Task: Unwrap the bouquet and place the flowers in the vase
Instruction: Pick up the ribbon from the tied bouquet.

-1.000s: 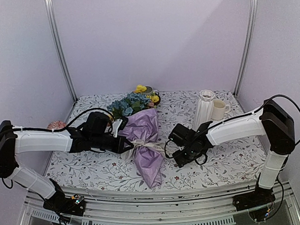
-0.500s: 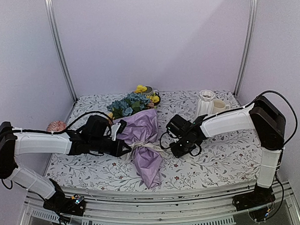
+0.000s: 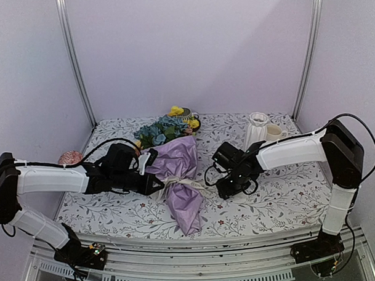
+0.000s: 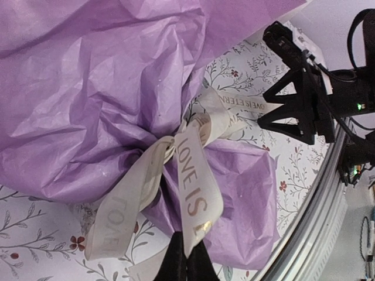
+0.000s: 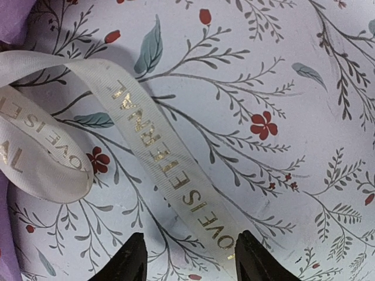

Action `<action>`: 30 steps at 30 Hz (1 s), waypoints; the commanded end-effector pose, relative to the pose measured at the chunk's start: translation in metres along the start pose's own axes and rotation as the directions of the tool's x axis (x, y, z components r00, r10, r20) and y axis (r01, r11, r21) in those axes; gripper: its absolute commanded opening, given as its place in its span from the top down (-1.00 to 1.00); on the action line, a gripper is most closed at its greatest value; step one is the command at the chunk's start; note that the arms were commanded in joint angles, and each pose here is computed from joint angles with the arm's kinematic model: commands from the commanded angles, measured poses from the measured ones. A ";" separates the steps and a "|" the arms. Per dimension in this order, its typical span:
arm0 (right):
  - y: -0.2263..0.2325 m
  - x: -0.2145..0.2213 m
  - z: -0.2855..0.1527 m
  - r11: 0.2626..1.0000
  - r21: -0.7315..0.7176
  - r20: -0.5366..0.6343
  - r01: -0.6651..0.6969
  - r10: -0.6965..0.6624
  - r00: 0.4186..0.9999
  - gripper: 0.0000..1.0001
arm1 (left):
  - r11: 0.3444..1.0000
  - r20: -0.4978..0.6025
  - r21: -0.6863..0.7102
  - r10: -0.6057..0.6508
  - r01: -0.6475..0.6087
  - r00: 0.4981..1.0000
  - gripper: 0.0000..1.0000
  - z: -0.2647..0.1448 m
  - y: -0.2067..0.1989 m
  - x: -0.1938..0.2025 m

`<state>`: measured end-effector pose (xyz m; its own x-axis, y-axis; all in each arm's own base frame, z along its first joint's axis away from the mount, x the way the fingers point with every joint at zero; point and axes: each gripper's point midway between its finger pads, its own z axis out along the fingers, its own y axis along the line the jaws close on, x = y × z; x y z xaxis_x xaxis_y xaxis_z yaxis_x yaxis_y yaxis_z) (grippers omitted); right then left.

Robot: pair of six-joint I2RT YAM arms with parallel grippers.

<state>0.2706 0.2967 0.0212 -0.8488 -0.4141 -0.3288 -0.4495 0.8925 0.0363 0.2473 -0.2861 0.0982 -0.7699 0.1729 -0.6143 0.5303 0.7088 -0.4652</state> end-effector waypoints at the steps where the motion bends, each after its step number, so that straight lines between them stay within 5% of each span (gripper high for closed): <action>1: -0.013 0.005 -0.015 0.999 0.036 0.002 -0.013 0.012 1.000 -0.21 | 1.000 0.015 0.004 0.001 -0.001 1.000 1.00 -0.002 -0.002 -0.001; 6: -0.016 0.020 -0.009 0.999 0.042 -0.042 -0.011 0.013 0.999 -0.40 | 1.000 0.017 0.000 0.001 -0.001 1.000 1.00 -0.002 -0.001 -0.002; 30: -0.026 0.056 0.020 0.993 0.042 -0.377 0.109 -0.085 0.922 -0.06 | 1.000 0.037 -0.003 0.009 -0.009 0.999 1.00 -0.006 -0.006 -0.014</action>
<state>0.2593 0.2763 0.0118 -0.8626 -0.4920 -0.1179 -0.4953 0.8687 -0.0017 0.2495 -0.2847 0.0986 -0.7712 0.1672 -0.6142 0.5211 0.7202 -0.4581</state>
